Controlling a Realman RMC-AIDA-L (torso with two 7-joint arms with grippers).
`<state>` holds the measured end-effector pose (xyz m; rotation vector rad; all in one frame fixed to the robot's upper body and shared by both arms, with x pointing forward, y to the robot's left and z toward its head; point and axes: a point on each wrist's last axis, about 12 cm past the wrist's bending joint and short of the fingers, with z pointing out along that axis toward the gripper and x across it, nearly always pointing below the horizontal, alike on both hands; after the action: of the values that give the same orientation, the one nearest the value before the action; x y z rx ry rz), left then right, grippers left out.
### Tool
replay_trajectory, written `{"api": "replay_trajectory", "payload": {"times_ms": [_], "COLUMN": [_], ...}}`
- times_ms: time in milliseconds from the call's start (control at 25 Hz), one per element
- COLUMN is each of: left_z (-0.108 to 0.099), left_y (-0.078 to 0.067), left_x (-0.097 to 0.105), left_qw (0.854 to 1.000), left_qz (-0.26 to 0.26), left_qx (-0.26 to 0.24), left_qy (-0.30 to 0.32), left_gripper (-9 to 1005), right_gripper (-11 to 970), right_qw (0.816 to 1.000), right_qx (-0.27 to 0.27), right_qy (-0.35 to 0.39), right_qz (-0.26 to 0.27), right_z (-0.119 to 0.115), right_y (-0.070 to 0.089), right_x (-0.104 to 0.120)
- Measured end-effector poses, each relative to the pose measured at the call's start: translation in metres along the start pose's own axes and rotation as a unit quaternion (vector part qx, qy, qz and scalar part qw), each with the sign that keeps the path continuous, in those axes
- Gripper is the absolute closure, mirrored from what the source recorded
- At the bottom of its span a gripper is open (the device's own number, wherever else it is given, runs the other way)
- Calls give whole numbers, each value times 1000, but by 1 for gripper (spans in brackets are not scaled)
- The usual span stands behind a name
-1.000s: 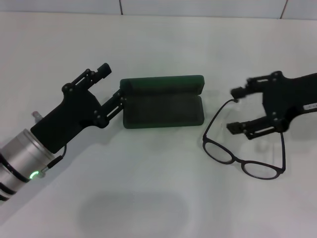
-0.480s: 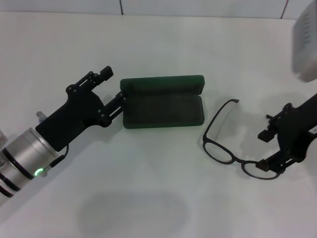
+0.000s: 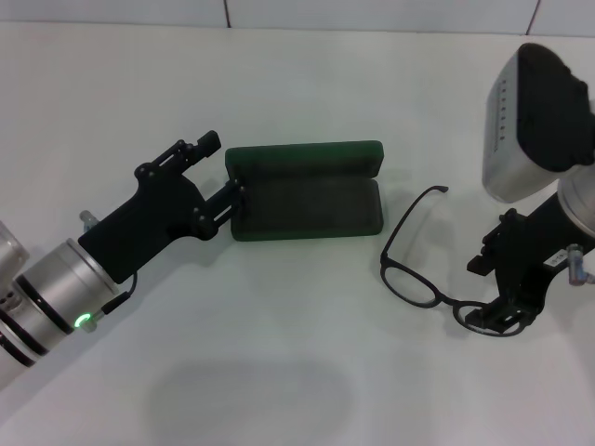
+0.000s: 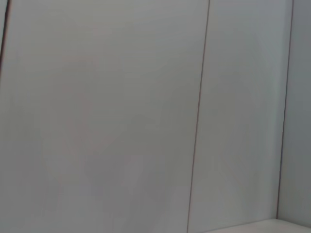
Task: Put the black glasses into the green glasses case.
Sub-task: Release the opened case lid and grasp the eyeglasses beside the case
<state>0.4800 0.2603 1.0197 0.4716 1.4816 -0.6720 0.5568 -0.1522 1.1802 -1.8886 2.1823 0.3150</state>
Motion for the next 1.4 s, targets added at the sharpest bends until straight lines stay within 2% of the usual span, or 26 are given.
{"api": "replay_trajectory", "payload": {"times_ms": [360, 680, 960, 1400], "left_z": [-6, -19, -15, -10], "left_y": [0, -1, -3, 2], "left_x": [-1, 2, 3, -1], "left_qw": [1000, 1000, 999, 999], "left_qz": [1, 21, 43, 46], "left_qx": [-4, -15, -14, -23], "left_qy": [-10, -8, -8, -15], "left_gripper": [346, 346, 346, 345], "right_gripper": [337, 359, 379, 409], "right_qw": [1000, 999, 997, 998], "right_qx": [1, 28, 7, 3], "right_qy": [0, -32, -64, -57], "right_qz": [-15, -1, 30, 27], "right_z": [2, -1, 4, 11], "right_y": [3, -7, -11, -13], "right_x": [-7, -11, -10, -14]}}
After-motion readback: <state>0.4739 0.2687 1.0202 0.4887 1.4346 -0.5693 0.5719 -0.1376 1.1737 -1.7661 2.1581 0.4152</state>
